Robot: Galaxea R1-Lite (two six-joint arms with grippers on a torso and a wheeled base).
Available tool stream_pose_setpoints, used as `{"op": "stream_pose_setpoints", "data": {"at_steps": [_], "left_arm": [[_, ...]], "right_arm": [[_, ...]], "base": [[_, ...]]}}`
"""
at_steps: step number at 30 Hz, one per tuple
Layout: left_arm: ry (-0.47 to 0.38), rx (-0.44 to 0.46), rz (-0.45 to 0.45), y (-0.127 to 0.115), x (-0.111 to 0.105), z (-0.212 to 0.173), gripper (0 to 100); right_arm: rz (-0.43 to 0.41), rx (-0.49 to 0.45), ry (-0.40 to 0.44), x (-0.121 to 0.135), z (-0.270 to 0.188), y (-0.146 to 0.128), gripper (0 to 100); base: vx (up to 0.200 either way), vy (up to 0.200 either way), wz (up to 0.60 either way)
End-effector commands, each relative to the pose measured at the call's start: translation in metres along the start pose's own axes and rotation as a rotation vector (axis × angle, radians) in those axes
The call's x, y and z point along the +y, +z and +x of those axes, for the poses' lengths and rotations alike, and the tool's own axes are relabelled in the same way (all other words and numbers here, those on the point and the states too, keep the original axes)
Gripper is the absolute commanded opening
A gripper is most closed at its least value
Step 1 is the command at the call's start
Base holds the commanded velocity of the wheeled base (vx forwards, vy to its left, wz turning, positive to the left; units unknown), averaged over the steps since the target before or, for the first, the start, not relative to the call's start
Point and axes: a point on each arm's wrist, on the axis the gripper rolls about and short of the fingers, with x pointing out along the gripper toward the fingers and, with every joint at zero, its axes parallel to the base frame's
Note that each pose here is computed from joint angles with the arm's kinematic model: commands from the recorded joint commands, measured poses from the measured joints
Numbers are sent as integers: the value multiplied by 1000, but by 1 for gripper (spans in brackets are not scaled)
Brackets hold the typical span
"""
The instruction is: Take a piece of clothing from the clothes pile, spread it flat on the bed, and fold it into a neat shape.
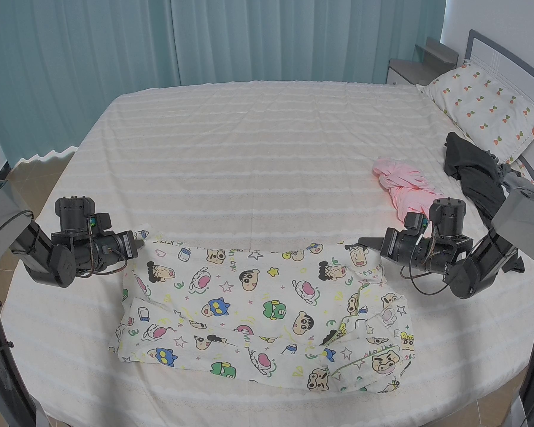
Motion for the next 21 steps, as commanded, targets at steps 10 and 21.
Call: {"op": "stream_pose_setpoints", "data": {"at_steps": [10,21], "left_arm": [[13,6,-5,-27,3,-26,0],[-21,86,71,-60,6,-41,0]], "right_arm": [[10,61,30,4,-35,-35,0],[12,172,28,6,-57,-64,0]], "base": [[0,0,0],[0,0,0]]}}
